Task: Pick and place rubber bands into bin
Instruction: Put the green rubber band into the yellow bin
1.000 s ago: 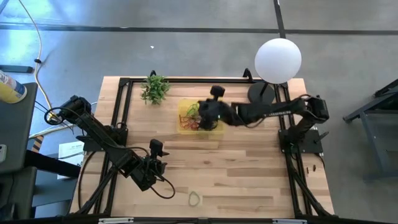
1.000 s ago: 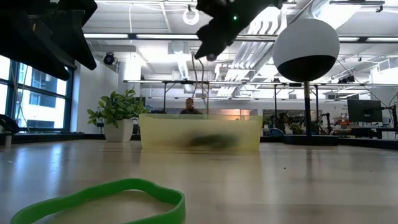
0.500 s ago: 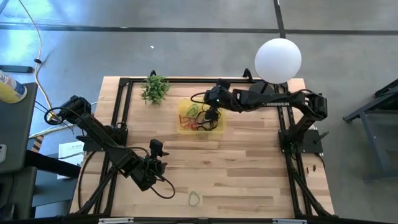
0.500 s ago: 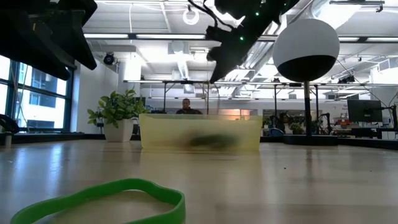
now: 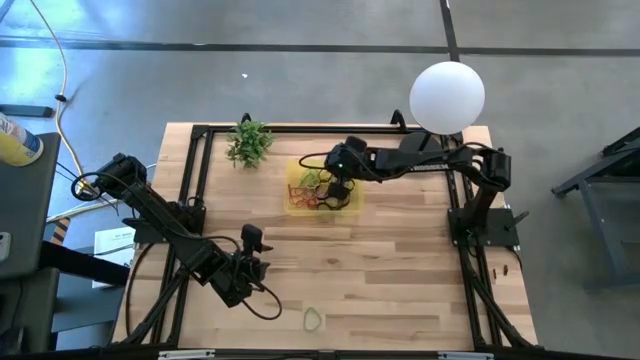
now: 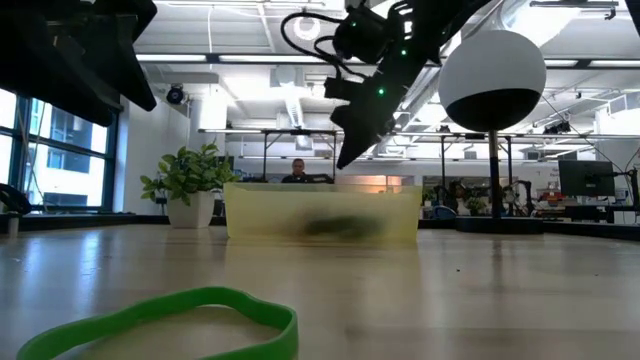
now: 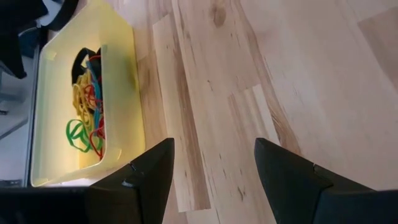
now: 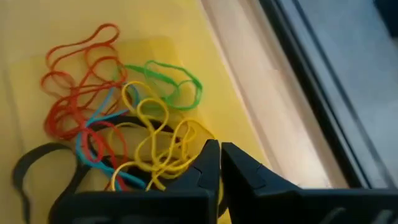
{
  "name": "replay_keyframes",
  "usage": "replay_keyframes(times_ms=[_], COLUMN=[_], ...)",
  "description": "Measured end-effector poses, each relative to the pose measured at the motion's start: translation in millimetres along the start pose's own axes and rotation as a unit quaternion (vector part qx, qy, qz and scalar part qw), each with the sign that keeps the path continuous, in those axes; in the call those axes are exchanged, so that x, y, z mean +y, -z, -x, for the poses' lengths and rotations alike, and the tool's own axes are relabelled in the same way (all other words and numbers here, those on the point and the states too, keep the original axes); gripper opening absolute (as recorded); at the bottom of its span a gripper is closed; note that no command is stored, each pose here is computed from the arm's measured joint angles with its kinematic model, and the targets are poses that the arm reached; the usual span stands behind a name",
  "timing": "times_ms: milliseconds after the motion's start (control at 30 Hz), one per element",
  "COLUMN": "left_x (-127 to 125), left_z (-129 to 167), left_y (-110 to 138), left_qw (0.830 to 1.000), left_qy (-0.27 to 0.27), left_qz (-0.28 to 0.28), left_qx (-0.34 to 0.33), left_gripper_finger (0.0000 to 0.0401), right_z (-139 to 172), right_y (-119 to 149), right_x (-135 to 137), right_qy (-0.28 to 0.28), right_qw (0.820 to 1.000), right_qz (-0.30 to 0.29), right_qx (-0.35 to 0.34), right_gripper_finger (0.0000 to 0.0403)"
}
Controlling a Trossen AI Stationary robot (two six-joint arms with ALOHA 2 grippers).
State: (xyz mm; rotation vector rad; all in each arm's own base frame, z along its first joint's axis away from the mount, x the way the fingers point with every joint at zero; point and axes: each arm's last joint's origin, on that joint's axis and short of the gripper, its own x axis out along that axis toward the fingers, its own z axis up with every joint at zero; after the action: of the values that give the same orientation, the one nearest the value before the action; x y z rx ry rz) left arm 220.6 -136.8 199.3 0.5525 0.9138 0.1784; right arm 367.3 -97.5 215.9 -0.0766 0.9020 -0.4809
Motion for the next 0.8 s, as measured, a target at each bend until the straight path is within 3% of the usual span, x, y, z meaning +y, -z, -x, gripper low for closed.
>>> replay_keyframes(times_ms=[133,300,500,700,800], left_x=[-1,-3,-8,-14,-15], left_z=[0,0,2,6,2], left_y=[0,-4,-20,-40,-41], left_qw=[1.0,0.999,0.992,0.964,0.96], left_qy=[0.01,0.033,0.095,0.162,0.172], left_qz=[0.003,0.009,-0.028,-0.09,-0.107], left_qx=[0.0,-0.015,-0.08,-0.188,-0.193], left_gripper_finger=[0.0211,0.0211,0.0211,0.0211,0.0211], right_z=[0,4,14,38,52], right_y=[0,-1,-2,2,9], right_x=[2,9,38,88,117], right_qy=[-0.029,-0.067,-0.111,-0.151,-0.171], right_qw=[1.0,0.998,0.992,0.98,0.972], right_qz=[-0.003,0.001,0.05,0.124,0.158], right_qx=[-0.001,-0.004,-0.017,-0.036,-0.037], right_gripper_finger=[0.0042,0.0124,0.0214,0.0244,0.0242])
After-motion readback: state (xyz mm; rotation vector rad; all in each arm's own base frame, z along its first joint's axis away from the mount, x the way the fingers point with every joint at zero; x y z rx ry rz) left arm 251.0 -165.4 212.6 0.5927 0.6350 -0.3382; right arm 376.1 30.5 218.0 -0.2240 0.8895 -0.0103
